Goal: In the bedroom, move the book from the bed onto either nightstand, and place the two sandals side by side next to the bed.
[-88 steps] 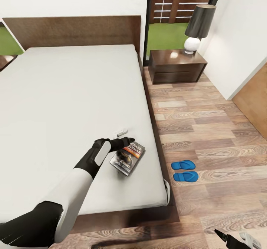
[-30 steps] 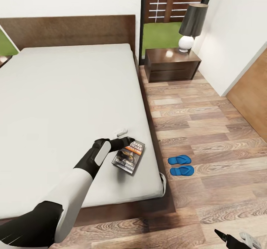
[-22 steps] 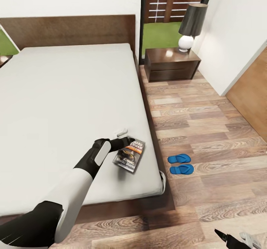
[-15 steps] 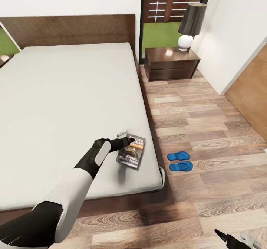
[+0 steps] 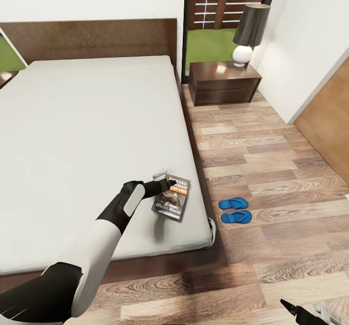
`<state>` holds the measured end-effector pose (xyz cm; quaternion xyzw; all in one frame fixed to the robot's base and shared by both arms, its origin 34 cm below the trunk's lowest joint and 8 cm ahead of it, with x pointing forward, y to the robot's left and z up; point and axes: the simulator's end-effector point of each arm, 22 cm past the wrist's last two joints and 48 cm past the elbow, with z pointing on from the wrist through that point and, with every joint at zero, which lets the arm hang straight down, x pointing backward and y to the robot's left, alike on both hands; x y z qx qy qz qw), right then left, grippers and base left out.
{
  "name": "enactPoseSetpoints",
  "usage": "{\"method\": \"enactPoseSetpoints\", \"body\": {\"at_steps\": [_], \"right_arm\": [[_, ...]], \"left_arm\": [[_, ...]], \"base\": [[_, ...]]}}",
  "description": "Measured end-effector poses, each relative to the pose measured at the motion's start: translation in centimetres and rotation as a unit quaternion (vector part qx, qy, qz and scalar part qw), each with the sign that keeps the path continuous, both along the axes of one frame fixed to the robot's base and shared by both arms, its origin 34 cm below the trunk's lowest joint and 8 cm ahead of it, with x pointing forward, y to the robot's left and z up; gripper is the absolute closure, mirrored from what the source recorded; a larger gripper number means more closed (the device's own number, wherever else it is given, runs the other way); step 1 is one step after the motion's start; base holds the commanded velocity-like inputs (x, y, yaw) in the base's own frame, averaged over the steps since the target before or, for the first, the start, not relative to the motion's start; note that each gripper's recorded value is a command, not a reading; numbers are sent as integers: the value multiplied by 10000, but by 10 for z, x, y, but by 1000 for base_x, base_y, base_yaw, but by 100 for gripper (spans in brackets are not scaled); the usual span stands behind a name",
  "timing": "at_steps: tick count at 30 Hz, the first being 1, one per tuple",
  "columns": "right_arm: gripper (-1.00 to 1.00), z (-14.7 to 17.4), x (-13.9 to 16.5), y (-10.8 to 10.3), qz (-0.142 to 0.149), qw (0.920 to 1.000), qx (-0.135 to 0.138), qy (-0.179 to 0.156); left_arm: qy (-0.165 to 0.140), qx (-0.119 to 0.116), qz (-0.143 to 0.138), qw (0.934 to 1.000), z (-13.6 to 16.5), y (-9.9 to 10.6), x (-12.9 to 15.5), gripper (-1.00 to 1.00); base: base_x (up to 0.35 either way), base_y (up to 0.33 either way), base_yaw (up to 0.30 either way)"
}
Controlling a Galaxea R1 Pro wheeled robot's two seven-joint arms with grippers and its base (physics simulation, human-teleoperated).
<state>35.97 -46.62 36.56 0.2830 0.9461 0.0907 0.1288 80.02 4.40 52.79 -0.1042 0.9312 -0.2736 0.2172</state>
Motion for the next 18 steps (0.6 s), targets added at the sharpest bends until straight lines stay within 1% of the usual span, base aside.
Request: {"method": "enactPoseSetpoints", "body": {"at_steps": [9,14,18], "right_arm": [[-100,0,0,0,2,10000,-1,-4],[-100,0,0,0,2,10000,-3,-5],[-100,0,0,0,2,10000,-4,-4]], "left_arm": [[0,-1,3,10000,0,0,0,-100],[-4,0,3,10000,0,0,0,-100],[-3,0,3,10000,0,0,0,-100]], "base": [[9,0,0],[163,0,0],[47,0,0]]}}
